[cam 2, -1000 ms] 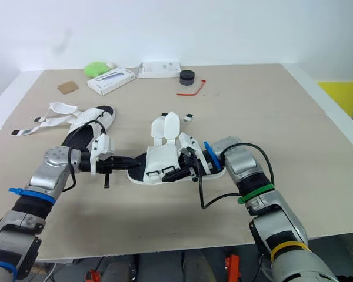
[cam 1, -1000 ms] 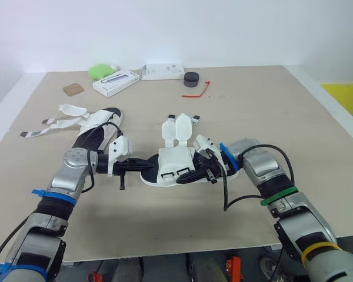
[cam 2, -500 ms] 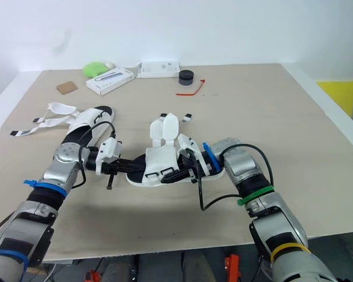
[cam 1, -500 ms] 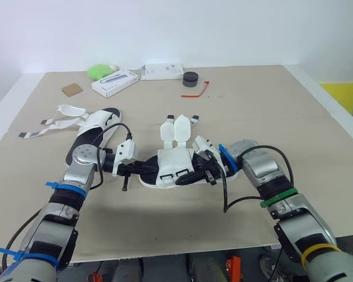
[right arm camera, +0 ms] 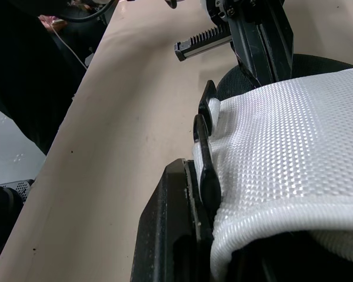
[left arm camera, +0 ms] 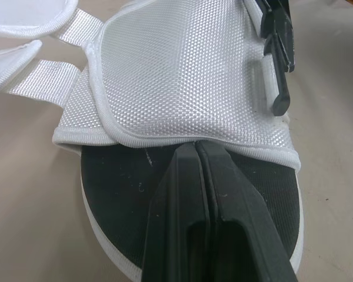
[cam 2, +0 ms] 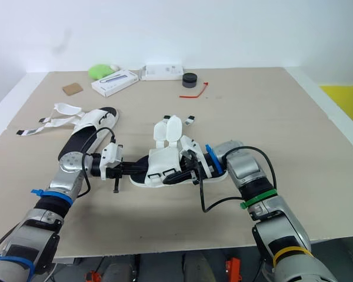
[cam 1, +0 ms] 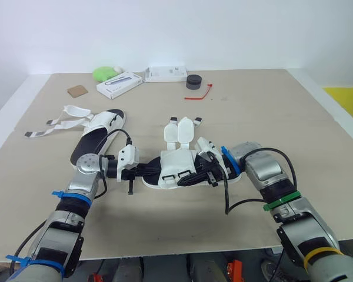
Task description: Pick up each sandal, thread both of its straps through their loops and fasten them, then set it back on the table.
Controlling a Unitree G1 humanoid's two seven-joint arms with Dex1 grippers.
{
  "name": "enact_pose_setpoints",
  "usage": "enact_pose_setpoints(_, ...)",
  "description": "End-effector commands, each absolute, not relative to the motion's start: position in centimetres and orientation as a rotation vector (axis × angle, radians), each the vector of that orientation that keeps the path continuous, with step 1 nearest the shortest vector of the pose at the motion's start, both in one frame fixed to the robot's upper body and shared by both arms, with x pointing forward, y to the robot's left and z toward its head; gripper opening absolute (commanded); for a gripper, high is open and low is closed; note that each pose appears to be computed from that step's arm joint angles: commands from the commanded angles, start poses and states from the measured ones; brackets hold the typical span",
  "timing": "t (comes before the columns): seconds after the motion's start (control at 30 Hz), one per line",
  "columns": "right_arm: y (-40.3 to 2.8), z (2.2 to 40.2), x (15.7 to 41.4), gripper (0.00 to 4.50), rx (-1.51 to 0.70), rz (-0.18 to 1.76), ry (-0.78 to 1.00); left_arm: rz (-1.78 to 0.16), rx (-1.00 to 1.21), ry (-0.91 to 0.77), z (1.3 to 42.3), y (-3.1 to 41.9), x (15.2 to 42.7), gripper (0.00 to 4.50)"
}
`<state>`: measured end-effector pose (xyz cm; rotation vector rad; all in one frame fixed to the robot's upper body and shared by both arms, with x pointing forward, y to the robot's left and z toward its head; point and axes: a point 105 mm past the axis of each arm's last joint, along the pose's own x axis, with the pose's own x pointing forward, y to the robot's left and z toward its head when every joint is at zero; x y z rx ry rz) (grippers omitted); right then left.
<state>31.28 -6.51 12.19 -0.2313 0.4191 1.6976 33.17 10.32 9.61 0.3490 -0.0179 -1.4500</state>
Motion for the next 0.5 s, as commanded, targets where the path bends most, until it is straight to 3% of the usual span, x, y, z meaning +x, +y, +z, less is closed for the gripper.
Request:
enact_pose_setpoints(0.03,-5.2,14.2,30.5,0.00,-0.217,1.777,0.310,-1.530,0.305,0.181,5.3,10.0,31.2,0.05)
enact_pose_setpoints(0.27,-5.3,14.6,30.9,0.00,-0.195,1.756,0.314,-1.575,0.369,0.281,3.6,11.6,30.5,0.05)
enact_pose_setpoints(0.4,-5.8,15.3,31.0,1.40,-0.135,1.760,0.340,-1.596,0.394,0.311,3.1,11.9,30.2,0.00)
enact_pose_setpoints(0.5,-6.5,15.3,31.0,2.80,-0.147,1.746,0.362,-1.590,0.398,0.324,2.9,12.0,30.2,0.00)
